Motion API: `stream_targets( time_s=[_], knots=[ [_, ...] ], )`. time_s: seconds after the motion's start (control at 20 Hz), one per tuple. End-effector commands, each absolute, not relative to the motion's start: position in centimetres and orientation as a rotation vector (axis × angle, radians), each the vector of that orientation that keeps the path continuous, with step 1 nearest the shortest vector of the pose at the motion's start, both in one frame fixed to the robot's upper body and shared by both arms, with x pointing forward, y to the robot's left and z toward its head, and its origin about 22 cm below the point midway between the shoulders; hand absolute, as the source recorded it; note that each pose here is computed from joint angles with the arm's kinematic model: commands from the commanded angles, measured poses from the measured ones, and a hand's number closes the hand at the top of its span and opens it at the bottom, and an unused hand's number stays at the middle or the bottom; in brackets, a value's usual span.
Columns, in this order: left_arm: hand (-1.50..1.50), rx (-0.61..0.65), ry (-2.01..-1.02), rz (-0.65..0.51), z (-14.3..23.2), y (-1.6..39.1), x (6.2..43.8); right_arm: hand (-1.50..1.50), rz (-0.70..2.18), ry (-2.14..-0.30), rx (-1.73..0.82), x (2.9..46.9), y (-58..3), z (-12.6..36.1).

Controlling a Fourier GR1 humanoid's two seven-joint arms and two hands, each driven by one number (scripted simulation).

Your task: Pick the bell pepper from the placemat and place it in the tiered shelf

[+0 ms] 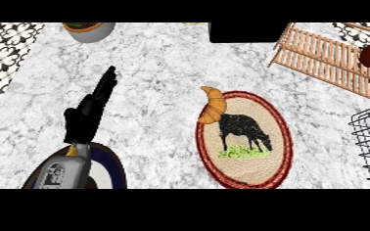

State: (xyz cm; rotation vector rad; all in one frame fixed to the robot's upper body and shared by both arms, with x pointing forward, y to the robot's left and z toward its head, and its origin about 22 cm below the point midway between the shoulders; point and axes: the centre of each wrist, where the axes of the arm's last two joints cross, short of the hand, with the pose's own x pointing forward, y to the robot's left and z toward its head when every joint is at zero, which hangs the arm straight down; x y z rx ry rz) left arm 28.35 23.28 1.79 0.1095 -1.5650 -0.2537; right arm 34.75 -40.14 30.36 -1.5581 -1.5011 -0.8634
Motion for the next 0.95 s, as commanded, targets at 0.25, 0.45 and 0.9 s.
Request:
stream_targets(
  time_s=[0.25, 0.45, 0.9],
  knots=[
    [0.0, 0.144, -1.563, -0.229, 0.8, 23.9, 27.3, -1.5, -0.985, -1.262, -1.482, 25.8, -43.2, 33.0],
    [0.0, 0.15, -1.537, -0.216, -0.1, 23.6, 26.8, -1.5, -0.943, -1.206, -1.472, 20.6, -43.4, 33.8],
    [0.0, 0.152, -1.559, -0.194, 1.8, 23.6, 26.9, -1.5, -0.835, -1.176, -1.469, 8.8, -44.6, 30.3]
  ],
)
